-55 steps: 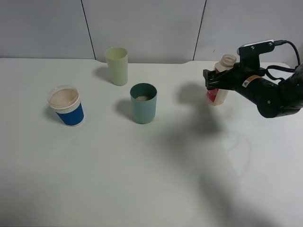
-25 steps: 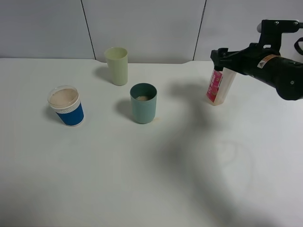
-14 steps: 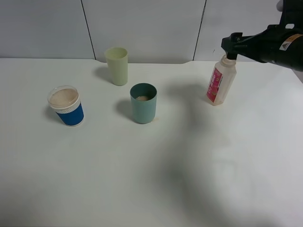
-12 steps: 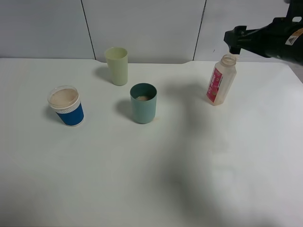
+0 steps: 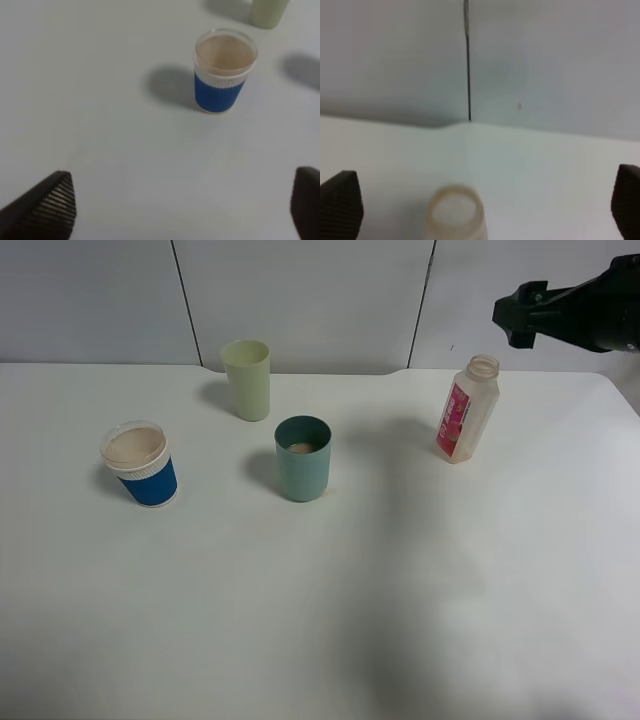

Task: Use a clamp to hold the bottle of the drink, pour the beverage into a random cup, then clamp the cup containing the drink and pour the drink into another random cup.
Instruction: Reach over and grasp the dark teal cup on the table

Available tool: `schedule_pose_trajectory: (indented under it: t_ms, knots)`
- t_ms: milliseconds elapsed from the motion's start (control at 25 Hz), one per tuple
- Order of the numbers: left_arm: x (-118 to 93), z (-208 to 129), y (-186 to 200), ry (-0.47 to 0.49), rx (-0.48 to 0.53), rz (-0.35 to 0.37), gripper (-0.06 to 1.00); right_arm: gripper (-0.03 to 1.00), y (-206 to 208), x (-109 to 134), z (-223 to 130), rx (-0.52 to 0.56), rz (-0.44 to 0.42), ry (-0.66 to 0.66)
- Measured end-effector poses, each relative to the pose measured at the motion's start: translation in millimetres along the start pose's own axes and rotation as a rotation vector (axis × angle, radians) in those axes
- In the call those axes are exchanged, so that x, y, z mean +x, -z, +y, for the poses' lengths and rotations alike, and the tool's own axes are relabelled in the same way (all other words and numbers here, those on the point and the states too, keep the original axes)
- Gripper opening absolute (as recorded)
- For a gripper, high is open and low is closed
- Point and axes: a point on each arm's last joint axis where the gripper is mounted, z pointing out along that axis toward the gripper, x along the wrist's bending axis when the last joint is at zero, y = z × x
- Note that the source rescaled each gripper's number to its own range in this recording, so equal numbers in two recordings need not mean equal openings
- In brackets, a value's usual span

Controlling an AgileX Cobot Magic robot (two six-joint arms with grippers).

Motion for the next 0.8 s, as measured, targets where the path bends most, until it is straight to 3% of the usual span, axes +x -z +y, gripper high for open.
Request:
schedule_pose_trajectory:
  t_ms: [240, 800]
  knots:
    - [0.0, 0.0, 0.0, 0.000, 0.000, 0.000, 0.57, 1.00, 24.2, -2.1, 1.8, 0.117, -0.022, 0.004]
    - [0.0, 0.0, 0.0, 0.000, 0.000, 0.000, 0.57, 1.00, 126.8, -6.3, 16.4, 0.229, -0.079, 0.077]
